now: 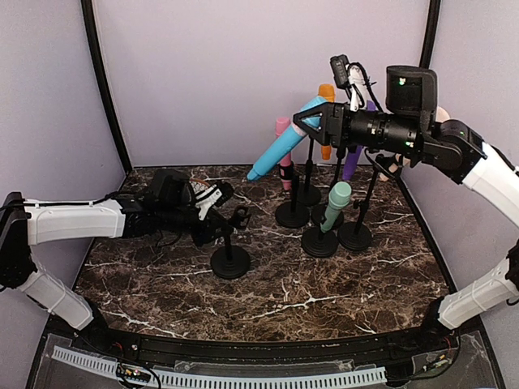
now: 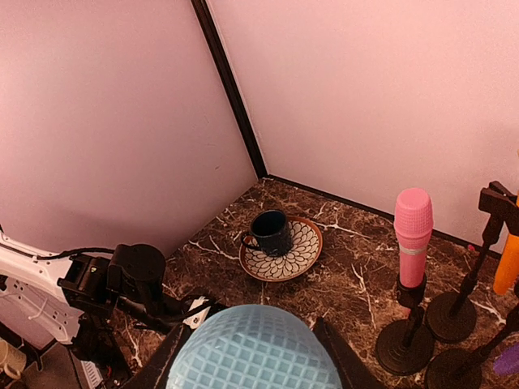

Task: Remove the microphone from the stand
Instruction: Place the microphone stand at the center of the board.

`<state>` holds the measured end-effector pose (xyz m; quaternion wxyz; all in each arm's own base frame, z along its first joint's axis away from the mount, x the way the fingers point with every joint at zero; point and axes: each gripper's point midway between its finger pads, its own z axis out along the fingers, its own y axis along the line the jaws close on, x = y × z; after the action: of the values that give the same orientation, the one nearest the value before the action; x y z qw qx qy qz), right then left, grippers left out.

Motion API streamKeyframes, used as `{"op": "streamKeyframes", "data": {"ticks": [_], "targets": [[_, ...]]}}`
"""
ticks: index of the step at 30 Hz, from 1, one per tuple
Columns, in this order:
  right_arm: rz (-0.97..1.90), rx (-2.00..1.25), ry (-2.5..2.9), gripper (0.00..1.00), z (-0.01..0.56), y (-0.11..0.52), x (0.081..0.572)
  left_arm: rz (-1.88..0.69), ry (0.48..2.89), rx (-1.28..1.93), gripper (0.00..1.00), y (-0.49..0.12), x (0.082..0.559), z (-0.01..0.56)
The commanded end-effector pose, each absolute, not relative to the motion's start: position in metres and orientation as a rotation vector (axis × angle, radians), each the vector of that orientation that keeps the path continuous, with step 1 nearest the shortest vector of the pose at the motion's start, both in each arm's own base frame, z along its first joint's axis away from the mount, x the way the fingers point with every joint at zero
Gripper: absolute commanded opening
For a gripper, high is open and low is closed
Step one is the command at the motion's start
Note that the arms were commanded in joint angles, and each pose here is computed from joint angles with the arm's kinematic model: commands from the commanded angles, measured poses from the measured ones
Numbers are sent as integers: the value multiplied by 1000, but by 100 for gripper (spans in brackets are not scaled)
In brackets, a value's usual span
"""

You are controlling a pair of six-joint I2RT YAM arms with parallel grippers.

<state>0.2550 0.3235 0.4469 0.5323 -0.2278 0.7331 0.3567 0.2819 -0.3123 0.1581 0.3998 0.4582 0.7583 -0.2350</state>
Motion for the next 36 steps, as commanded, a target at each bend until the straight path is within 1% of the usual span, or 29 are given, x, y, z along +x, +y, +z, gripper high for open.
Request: {"op": "streamKeyframes", "data": {"ticks": [1, 6, 10, 12, 16, 20, 22, 23, 24, 25, 26, 27, 28, 30, 32, 36], "targets": [[909, -535, 1631, 43, 477, 322, 248, -469, 1998, 918, 0, -259, 329, 168], [920, -535, 1625, 43, 477, 322, 247, -405, 1925, 822, 0, -247, 366, 190], [922, -525, 1630, 43, 476, 319, 245, -332, 1919, 792, 0, -245, 392, 188], [918, -520, 1635, 43, 476, 316, 244, -298, 1952, 774, 0, -241, 405, 176], [904, -502, 1642, 43, 476, 308, 242, -275, 1978, 725, 0, -231, 416, 170], [900, -497, 1644, 43, 473, 307, 242, -256, 1966, 696, 1, -225, 416, 173], [904, -501, 1643, 43, 472, 309, 243, -249, 1962, 691, 8, -223, 415, 173], [907, -505, 1645, 43, 472, 310, 243, -249, 1961, 692, 16, -223, 415, 174], [908, -506, 1645, 43, 472, 310, 243, -251, 1961, 691, 22, -222, 414, 174], [909, -508, 1645, 44, 471, 311, 243, -252, 1961, 690, 34, -222, 413, 175], [911, -509, 1646, 44, 471, 312, 243, -253, 1953, 689, 40, -221, 411, 179], [912, -511, 1647, 44, 471, 312, 243, -249, 1949, 693, 49, -220, 410, 181], [911, -512, 1648, 44, 471, 312, 243, -247, 1936, 694, 52, -219, 407, 186], [909, -515, 1652, 44, 470, 312, 243, -238, 1901, 709, 64, -217, 402, 198], [908, -520, 1654, 44, 470, 312, 242, -234, 1858, 725, 71, -215, 396, 214], [904, -543, 1677, 45, 465, 317, 243, -270, 1793, 755, 76, -215, 375, 250]]}}
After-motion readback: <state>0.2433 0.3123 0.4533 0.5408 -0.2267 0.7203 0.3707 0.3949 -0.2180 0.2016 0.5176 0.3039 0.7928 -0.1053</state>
